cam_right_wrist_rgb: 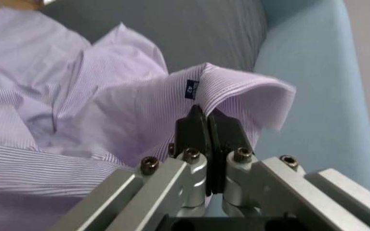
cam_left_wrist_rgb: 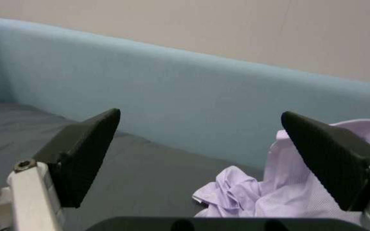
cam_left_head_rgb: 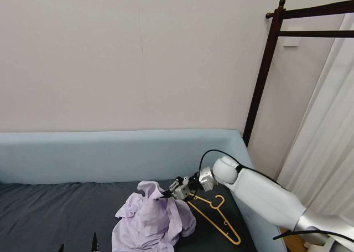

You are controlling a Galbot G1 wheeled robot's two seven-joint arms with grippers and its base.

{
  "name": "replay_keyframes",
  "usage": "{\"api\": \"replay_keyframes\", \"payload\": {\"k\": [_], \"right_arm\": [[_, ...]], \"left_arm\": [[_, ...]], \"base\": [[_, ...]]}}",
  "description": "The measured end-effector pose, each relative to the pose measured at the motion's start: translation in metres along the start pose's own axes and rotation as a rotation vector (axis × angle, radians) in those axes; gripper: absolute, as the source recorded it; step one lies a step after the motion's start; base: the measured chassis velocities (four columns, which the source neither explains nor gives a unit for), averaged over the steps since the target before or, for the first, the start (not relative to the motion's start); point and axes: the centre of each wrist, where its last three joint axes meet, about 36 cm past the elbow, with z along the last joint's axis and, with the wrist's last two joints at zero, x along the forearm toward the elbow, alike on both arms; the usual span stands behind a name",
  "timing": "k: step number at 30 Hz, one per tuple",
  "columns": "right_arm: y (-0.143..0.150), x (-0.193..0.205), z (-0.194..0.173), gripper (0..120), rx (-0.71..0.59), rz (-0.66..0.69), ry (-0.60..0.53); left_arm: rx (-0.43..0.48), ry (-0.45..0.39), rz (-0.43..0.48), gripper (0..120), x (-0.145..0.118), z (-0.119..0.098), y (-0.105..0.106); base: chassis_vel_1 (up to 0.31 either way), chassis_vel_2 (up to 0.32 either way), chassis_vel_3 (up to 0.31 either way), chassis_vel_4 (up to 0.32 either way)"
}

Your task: Pick up the clothes from the sofa and hang them on the clothes hanger.

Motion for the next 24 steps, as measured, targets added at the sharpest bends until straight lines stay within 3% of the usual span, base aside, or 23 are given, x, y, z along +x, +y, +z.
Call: {"api": "replay_keyframes", "payload": {"k": [3, 13, 17, 20, 24], "right_arm": [[0.018, -0.008, 0.029, 0, -0.065, 0.024, 0.032], [0.058, -0.025, 0.04, 0, -0.135, 0.03, 0.06], [0.063, -0.027, 0.04, 10, -0.179, 0.069, 0.079], [0.067, -0.016, 0.042, 28, -0.222, 0.109, 0.089], [0.068, -0.006, 0.043, 36, -0.235, 0.126, 0.097]], "left_arm": [[-0.004, 0.005, -0.002, 99, 0.001, 0.002, 0.001], [-0.004, 0.02, 0.002, 99, 0.0, 0.01, -0.001], [-0.007, 0.022, 0.009, 99, -0.003, 0.011, -0.002], [-0.009, 0.022, 0.017, 99, -0.007, 0.011, 0.0], [-0.008, 0.022, 0.017, 99, -0.007, 0.011, 0.0]], "base": [[0.0, 0.0, 0.0, 0.0], [0.0, 0.0, 0.0, 0.0], [0.0, 0.0, 0.0, 0.0], [0.0, 0.0, 0.0, 0.0], [0.0, 0.0, 0.0, 0.0]]}}
